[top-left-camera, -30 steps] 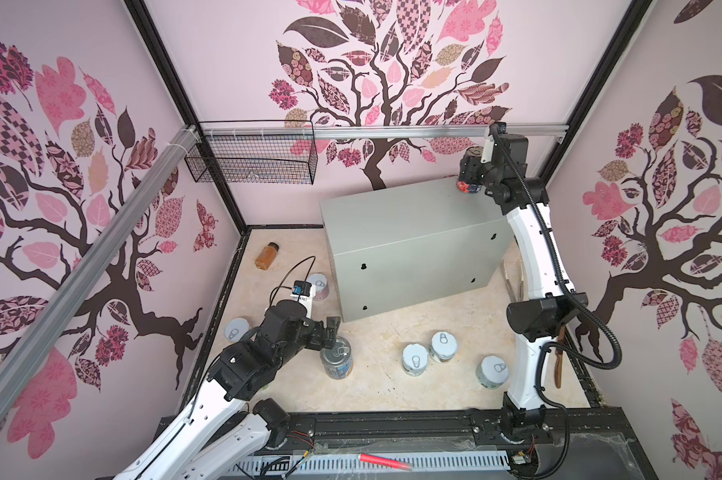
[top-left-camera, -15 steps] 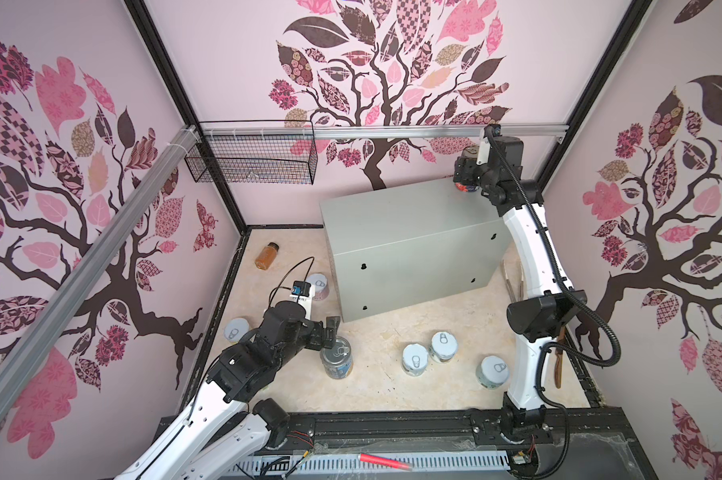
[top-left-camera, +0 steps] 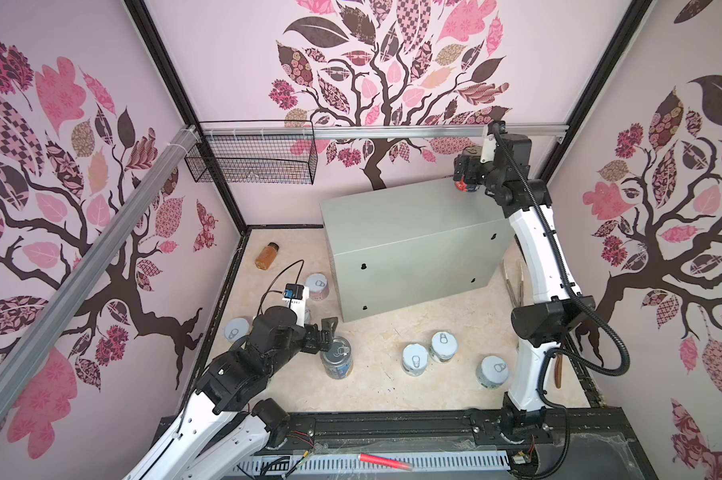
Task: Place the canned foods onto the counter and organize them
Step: 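Lower the tomato can onto the cabinet top and open the right gripper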
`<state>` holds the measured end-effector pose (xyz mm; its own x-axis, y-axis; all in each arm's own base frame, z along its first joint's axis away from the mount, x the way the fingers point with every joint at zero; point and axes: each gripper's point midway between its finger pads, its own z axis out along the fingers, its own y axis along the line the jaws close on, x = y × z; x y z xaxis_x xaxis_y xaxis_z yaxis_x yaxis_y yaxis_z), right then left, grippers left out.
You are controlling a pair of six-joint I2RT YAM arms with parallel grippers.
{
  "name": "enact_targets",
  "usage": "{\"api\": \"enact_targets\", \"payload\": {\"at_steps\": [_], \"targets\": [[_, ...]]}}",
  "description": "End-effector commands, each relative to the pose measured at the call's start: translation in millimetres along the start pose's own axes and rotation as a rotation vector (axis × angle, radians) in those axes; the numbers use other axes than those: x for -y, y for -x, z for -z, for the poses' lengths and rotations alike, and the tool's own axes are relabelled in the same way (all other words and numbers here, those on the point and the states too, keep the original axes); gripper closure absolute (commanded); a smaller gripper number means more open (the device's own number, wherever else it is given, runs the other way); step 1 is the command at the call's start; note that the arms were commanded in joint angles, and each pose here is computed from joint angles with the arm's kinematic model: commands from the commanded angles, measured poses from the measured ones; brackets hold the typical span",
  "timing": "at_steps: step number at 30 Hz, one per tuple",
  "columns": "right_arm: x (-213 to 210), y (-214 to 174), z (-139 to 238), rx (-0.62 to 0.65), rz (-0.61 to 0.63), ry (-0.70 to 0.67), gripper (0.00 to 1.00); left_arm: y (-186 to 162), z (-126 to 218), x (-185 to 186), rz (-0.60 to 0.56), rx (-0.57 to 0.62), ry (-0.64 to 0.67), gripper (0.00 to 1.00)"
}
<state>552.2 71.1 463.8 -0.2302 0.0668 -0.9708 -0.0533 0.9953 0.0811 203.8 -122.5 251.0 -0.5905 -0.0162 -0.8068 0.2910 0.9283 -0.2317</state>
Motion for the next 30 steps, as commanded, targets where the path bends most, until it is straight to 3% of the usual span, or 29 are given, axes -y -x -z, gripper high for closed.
{"api": "enact_targets", "payload": {"at_steps": [1,5,15,21,30], "targets": [[-0.4,41.3,52.7,0.096,-0.010,0.012,0.00,-6.5,0.0,-5.5,-0.050,-0.039,0.033,0.02],[0.2,47.7,75.0,0.116,-0.034,0.020,0.00,4.7,11.0,-12.7,-0.108,-0.067,0.098,0.02],[-18.8,40.1,146.9,0.158,-0.110,0.145,0.00,1.7,11.0,2.6,-0.063,-0.109,0.022,0.02],[-35.7,-3.2,183.4,0.132,-0.139,0.230,0.00,-19.3,-6.8,5.6,0.009,-0.139,-0.010,0.02],[-65.2,-80.4,223.2,0.076,-0.256,0.392,0.00,-35.4,-22.8,-9.2,0.037,-0.160,0.069,0.02]]}}
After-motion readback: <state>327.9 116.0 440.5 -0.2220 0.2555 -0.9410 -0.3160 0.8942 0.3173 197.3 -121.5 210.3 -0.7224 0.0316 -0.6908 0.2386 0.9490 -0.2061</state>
